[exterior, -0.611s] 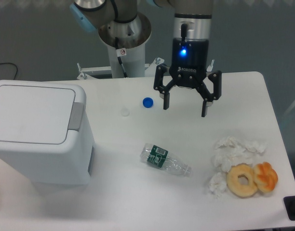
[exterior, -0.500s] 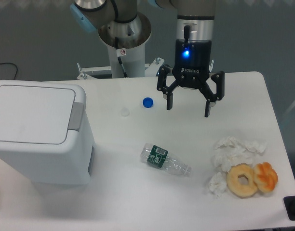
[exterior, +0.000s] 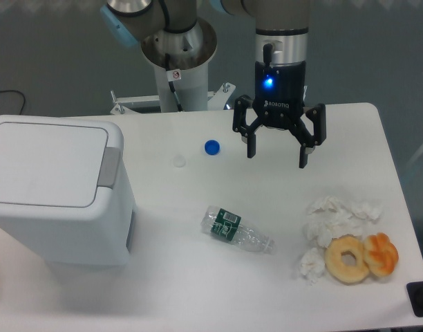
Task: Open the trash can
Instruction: 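Move the open gripper across the table toward the white trash bin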
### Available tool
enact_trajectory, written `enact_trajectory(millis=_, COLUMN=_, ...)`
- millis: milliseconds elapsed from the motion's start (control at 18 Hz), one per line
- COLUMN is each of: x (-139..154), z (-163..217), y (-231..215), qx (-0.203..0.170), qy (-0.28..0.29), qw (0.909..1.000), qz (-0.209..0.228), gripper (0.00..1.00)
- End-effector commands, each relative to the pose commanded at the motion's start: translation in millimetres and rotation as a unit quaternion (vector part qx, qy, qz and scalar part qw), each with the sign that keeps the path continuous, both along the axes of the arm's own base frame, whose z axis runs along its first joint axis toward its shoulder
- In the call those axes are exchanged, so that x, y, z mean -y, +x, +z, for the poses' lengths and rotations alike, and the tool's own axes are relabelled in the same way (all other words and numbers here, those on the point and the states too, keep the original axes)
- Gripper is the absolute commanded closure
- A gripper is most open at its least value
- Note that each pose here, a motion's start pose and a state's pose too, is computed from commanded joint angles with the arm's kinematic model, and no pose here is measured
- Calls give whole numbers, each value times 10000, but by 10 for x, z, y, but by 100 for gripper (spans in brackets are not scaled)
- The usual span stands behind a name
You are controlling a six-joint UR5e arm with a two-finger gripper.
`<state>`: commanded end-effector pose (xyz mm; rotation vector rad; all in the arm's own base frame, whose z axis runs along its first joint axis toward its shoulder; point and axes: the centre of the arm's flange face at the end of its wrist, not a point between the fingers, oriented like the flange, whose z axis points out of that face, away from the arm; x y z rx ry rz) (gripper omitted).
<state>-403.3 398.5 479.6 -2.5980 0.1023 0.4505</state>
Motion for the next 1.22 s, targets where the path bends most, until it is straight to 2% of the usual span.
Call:
enact_trajectory(millis=389, x=4, z=-304, y=61, qx=186, qy=-233, qw=9996, qz=11, gripper=0)
enact_trajectory(millis=667, x=-219, z=-416, y=199, qx=77, qy=-616, qw=9981, qz=16, gripper=0)
enact_trajectory(millis=889, x=-438, z=-475, y=367, qx=395, qy=-449, qw=9977, qz=307, gripper=0)
enact_trajectory(millis=1111, x=-559, z=-446, y=451, qx=869, qy=-109, qw=9896, qz=1142, gripper=0)
enact_trajectory(millis=1222, x=-641, z=-387, y=528, qx=921, qy=-5, qw=9890, qz=1156, gripper=0)
